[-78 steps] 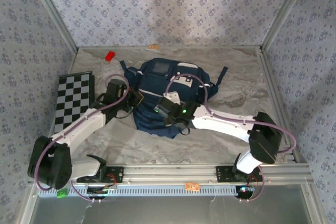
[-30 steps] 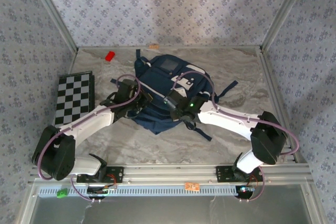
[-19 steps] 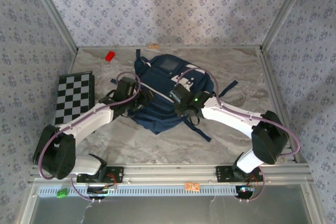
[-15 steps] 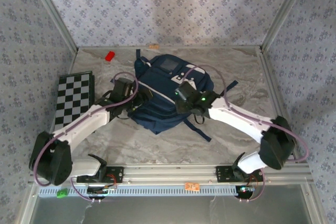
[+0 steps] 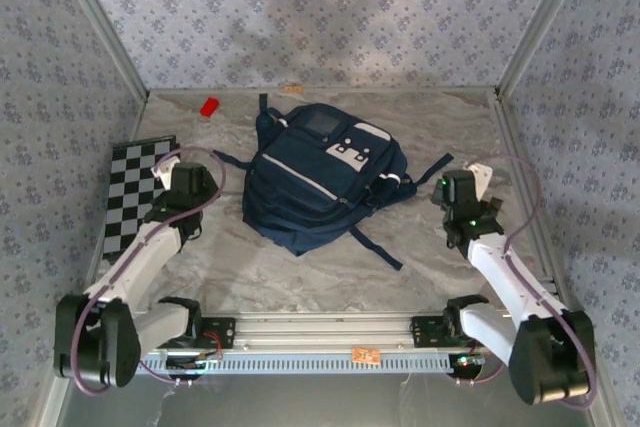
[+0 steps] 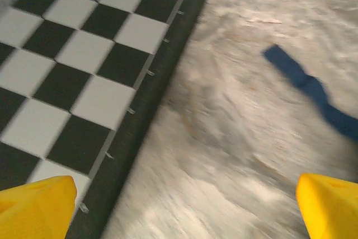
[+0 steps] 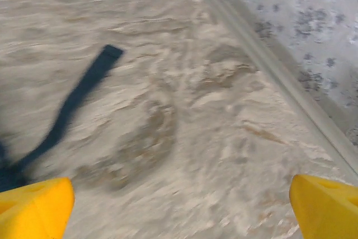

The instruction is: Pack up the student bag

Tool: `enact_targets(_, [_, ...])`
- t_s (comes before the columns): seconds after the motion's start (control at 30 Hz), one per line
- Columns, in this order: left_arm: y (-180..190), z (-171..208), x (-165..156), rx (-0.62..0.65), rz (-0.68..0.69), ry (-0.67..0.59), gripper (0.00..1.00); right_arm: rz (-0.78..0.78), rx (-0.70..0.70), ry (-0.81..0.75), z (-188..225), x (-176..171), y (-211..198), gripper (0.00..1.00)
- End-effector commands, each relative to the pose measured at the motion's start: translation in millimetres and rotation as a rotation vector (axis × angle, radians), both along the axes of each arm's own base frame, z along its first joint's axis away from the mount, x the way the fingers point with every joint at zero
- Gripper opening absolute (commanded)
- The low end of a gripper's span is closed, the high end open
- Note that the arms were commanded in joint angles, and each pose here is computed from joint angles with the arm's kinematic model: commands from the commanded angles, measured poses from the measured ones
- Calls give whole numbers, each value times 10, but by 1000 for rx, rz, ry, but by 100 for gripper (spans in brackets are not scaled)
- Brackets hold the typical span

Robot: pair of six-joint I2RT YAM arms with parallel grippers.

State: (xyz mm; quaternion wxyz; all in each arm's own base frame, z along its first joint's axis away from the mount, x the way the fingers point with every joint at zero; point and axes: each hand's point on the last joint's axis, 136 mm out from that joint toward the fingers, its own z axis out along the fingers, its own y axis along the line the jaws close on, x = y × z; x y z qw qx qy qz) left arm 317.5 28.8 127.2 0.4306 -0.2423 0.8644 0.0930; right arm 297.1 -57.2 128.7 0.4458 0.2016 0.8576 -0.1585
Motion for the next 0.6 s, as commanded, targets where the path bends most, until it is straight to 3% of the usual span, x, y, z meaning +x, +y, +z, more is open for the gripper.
enact_targets(0.0, [187, 192, 326, 204, -32, -90, 100, 17, -10, -185, 98, 264, -181, 100])
enact_targets(0.13, [106, 107, 584, 297, -149, -146, 100, 137, -23, -202, -131, 544, -72, 100])
enact_targets(0.27, [27, -53, 681, 267, -243, -222, 100, 377, -36, -174, -201, 933, 281, 100])
enact_targets(0.37, [-98, -199, 721, 235, -337, -261, 100, 460, -6, -160, -370, 1035, 399, 100])
enact_targets(0.43, [-206, -271, 698, 220, -412, -289, 100, 505, -15, -176, -402, 931, 474, 100])
enact_targets(0.5, [-203, -325, 727, 219, -414, -290, 100, 513, -40, -225, -422, 918, 498, 100])
enact_targets(0.57, [-117, -383, 769, 170, -389, -231, 100, 456, 4, -175, -468, 940, 385, 100])
